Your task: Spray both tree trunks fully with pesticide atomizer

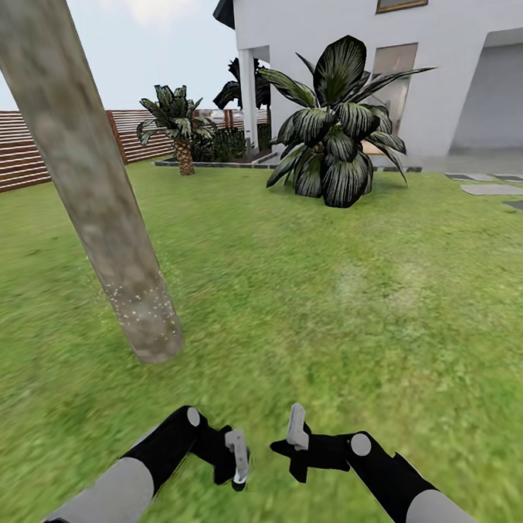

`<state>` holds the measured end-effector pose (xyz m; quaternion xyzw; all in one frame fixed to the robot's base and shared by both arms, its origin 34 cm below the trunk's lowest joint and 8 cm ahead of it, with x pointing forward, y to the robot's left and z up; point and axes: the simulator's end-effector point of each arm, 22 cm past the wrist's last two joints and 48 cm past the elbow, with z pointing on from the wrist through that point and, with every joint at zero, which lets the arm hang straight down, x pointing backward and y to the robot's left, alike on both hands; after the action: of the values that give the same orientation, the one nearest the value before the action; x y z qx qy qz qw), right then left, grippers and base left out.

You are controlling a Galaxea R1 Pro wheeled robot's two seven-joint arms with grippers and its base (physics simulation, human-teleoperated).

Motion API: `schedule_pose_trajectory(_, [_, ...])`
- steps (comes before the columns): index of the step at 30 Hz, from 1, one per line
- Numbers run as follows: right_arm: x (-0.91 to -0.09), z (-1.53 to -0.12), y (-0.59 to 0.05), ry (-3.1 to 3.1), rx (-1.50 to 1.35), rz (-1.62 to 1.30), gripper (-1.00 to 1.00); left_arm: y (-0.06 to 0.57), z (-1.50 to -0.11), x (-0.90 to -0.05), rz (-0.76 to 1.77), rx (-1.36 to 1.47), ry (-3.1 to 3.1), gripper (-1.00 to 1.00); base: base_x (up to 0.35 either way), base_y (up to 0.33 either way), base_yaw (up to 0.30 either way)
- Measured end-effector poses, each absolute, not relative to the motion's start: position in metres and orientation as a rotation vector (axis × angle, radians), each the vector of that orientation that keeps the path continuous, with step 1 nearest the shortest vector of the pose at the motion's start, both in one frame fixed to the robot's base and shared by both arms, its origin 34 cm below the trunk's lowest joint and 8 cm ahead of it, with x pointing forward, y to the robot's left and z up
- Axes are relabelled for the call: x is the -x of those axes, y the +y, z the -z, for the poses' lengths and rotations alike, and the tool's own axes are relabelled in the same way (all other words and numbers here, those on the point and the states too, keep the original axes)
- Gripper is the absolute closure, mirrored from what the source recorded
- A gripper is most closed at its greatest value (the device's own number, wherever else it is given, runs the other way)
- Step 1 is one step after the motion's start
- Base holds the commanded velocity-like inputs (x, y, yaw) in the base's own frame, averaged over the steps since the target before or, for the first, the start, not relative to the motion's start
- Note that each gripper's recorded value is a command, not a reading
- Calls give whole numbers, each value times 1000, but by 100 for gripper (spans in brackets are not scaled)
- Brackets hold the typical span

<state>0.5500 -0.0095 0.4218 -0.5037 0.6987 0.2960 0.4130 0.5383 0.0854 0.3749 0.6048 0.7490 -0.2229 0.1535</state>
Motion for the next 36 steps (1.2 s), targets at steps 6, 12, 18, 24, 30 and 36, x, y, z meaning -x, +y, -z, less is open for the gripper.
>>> schedule_pose_trajectory(6, [-550, -420, -11, 1760, 1268, -742, -100, 164, -359, -540, 526, -1730, 2261, 100, 0, 0, 0])
schedule_pose_trajectory(12, [-550, -416, -18, 1775, 1268, -733, -100, 282, -347, -533, 370, -1675, 2439, 100, 0, 0, 0])
schedule_pose_trajectory(18, [-591, -400, -92, 1895, 1074, -520, -100, 338, -333, -564, 105, -1327, 2520, 100, 0, 0, 0])
schedule_pose_trajectory(24, [-612, -344, -264, 2193, 323, -9, -100, 369, -333, -597, 44, -479, 2454, 100, 0, 0, 0])
schedule_pose_trajectory(30, [-545, -311, -341, 2237, -85, 241, -100, 416, -285, -493, -188, 86, 2422, 100, 0, 0, -34])
schedule_pose_trajectory(36, [-515, -304, -340, 2225, -90, 241, -100, 397, -268, -461, -148, 124, 2464, 100, 0, 0, -274])
